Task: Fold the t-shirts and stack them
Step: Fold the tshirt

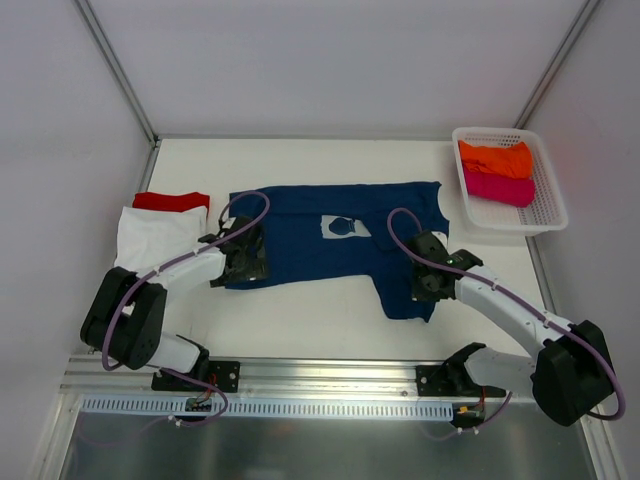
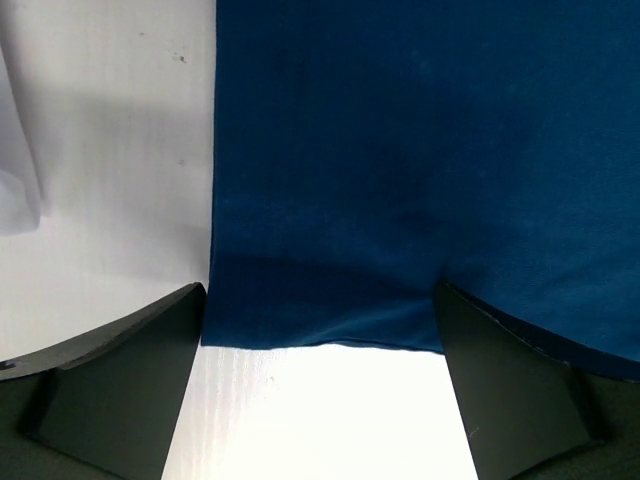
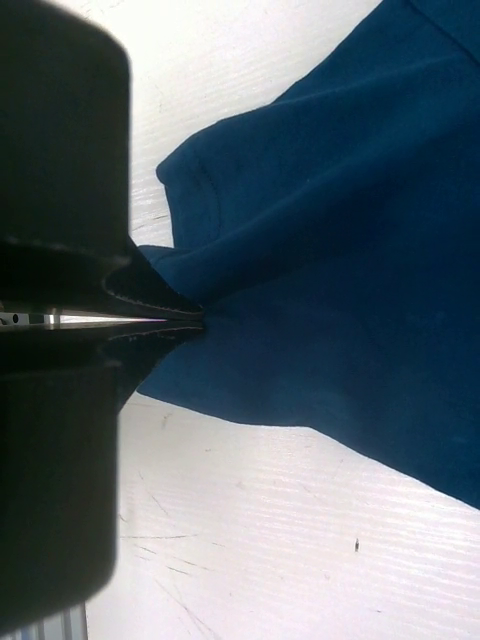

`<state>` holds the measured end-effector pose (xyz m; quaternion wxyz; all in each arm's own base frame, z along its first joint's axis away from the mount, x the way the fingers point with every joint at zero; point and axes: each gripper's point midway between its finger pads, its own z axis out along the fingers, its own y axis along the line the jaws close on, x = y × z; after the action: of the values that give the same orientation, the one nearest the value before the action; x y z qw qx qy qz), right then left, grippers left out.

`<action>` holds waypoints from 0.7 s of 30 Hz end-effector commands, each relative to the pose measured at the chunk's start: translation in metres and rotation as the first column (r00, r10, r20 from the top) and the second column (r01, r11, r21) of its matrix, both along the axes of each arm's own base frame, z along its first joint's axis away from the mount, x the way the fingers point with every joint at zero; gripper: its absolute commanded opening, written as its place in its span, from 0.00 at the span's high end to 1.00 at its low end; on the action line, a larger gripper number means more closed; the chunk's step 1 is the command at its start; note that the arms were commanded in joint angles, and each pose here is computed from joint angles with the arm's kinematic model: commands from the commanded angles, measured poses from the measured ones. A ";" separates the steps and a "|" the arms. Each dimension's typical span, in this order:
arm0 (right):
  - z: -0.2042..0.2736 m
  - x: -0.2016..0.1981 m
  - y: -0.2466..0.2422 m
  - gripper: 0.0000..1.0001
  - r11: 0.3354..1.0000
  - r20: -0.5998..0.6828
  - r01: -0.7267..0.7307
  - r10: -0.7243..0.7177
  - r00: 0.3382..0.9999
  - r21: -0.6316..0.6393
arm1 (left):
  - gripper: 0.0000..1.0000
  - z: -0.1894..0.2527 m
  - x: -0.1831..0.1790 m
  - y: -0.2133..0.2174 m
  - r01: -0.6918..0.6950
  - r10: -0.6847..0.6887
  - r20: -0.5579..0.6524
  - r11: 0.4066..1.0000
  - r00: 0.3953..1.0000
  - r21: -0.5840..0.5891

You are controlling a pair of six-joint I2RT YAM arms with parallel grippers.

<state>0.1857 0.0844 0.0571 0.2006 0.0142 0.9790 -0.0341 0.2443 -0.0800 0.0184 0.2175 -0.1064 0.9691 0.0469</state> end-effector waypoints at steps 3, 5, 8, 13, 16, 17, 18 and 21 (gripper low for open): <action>0.007 0.003 0.004 1.00 1.000 0.018 0.006 -0.007 1.000 0.019 | 0.06 -0.006 -0.010 -0.005 -0.005 0.004 -0.062 1.000 0.998 -0.022; 0.007 0.004 0.004 0.99 1.000 0.024 0.008 -0.008 1.000 0.018 | 0.26 -0.008 -0.010 -0.005 -0.003 0.002 -0.072 1.000 0.997 -0.021; 0.008 0.007 0.005 0.99 1.000 0.027 0.008 -0.009 1.000 0.012 | 0.62 -0.008 -0.010 -0.005 0.001 -0.002 -0.077 1.000 0.997 -0.017; 0.011 0.017 0.003 1.00 1.000 0.046 0.015 -0.014 0.999 -0.020 | 0.98 -0.007 -0.007 -0.003 -0.005 0.006 -0.076 1.000 0.997 0.002; 0.015 0.030 0.005 1.00 0.999 0.074 0.024 -0.022 0.997 -0.035 | 0.99 -0.002 0.001 -0.005 0.000 0.001 -0.070 1.000 0.998 0.009; 0.017 0.034 0.006 1.00 0.999 0.083 0.023 -0.019 0.996 -0.037 | 0.99 0.000 0.003 -0.006 0.002 -0.001 -0.065 1.000 0.998 0.010; 0.015 0.037 0.007 0.99 0.999 0.081 0.022 -0.018 0.997 -0.041 | 0.97 0.002 0.005 -0.006 0.008 -0.007 -0.065 1.000 0.998 0.010; 0.023 0.054 0.013 1.00 0.999 0.110 0.017 -0.012 0.994 -0.041 | 0.95 0.009 0.016 -0.011 0.025 -0.025 -0.052 1.000 0.998 0.012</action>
<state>0.2113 0.0900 0.0610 0.2124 0.0154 0.9755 -0.0561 0.2520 -0.0915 0.0173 0.1899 -0.1073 0.9751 0.0403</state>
